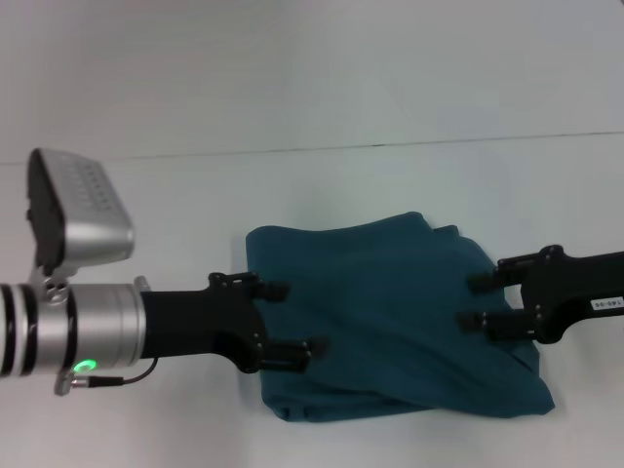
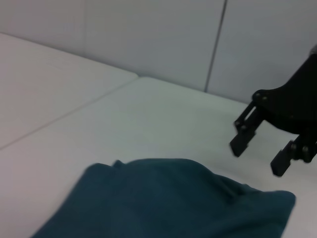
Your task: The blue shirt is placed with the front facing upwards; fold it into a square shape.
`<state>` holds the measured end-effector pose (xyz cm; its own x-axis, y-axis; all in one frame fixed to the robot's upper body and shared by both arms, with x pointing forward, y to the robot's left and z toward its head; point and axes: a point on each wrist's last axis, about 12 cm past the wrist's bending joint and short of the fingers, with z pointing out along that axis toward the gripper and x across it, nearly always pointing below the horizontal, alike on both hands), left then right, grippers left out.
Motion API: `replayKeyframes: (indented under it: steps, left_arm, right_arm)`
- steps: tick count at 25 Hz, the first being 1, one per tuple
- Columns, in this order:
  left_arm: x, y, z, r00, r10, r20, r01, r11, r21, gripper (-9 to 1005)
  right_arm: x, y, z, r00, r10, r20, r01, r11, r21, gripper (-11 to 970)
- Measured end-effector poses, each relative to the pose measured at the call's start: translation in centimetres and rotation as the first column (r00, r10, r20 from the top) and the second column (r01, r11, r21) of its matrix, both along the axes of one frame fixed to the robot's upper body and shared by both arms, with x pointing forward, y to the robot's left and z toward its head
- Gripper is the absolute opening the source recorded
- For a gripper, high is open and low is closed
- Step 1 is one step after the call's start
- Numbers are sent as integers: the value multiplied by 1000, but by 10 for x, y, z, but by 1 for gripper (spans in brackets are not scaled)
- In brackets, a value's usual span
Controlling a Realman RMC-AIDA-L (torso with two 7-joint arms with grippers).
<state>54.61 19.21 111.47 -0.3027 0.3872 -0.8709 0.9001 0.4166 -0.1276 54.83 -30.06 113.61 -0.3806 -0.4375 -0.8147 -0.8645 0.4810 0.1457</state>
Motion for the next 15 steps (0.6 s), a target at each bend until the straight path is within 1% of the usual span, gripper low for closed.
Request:
replayKeyframes:
  steps: [3, 6, 15]
  left_arm:
    - [6, -9, 6, 999, -23, -30, 24, 999, 35, 883]
    - [11, -14, 9, 999, -33, -35, 34, 998, 51, 884]
    - [15, -19, 8, 999, -37, -21, 38, 997, 66, 883]
  right_arm:
    - [2, 6, -2, 999, 29, -22, -30, 999, -43, 477]
    - [2, 10, -4, 998, 47, -32, -49, 997, -67, 691]
    - [1, 8, -5, 999, 40, -30, -43, 996, -76, 908]
